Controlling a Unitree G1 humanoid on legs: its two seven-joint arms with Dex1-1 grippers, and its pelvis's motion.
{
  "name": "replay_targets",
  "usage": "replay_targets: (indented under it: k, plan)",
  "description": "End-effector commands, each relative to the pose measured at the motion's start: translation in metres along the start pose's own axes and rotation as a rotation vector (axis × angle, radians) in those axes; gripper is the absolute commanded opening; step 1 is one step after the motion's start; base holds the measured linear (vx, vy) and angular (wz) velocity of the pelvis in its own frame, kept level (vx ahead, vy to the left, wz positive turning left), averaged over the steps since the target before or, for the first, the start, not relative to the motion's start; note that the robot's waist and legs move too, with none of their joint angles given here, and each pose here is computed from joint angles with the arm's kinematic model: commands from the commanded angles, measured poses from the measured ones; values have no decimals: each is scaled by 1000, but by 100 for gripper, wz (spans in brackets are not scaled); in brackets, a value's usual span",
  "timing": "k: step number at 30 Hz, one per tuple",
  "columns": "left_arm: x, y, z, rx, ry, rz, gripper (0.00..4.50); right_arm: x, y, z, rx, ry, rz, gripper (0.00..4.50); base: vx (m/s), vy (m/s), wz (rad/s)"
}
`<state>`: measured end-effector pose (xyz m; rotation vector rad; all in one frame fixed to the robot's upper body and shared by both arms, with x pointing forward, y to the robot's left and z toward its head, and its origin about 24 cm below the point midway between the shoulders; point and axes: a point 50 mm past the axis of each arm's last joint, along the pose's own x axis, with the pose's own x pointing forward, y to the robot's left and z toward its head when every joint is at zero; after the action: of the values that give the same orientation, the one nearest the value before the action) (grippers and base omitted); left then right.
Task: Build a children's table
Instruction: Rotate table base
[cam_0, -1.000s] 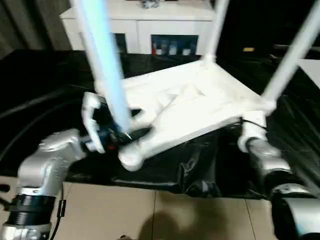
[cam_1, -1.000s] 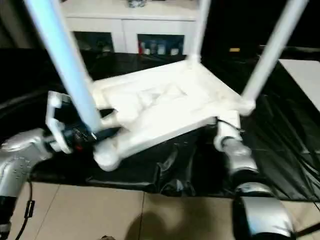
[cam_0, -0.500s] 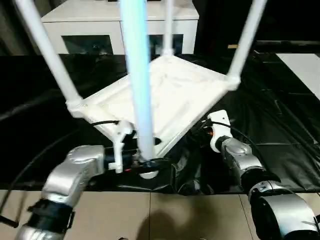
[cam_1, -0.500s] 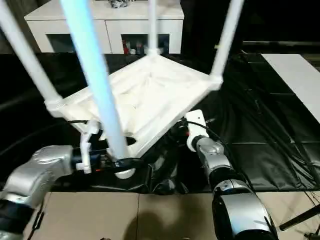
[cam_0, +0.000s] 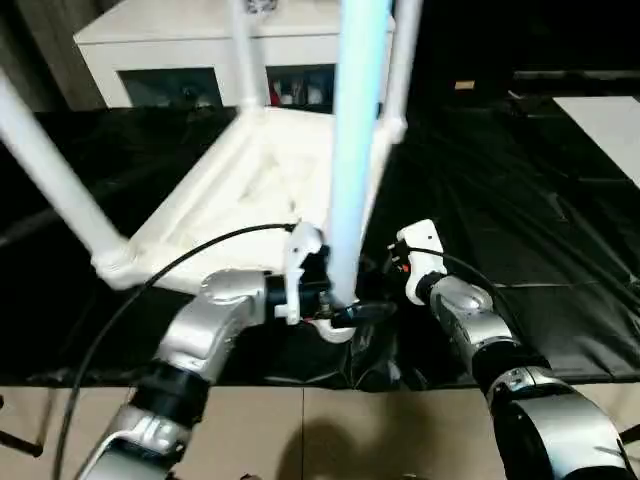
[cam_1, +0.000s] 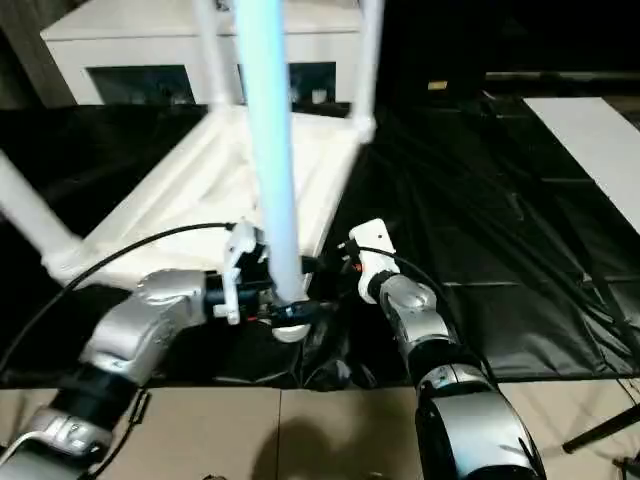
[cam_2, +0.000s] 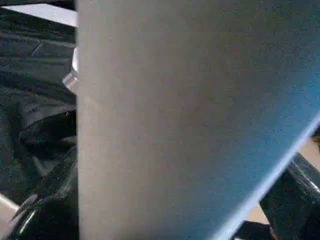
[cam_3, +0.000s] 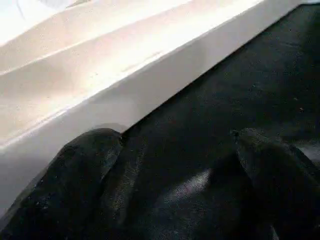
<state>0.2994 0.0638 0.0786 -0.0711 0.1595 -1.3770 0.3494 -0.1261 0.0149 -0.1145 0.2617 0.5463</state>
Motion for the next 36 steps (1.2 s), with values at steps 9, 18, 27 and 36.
replay_targets:
  k: [9, 18, 27, 36]
  plan:
    - [27, 15, 9, 156, 14, 124, 450, 7, 19, 11, -51, -69, 95, 446, 0, 0, 0]
    - [-16, 31, 8, 230, 118, 188, 450, -16, -37, 25, -98, -110, -102, 446, 0, 0, 0]
    - [-66, 19, -16, 169, 329, 62, 432, -55, -73, 24, -286, -9, 33, 450, 0, 0, 0]
    - [-69, 37, -24, 192, 378, 171, 356, -74, -55, 24, -340, 69, 369, 450, 0, 0, 0]
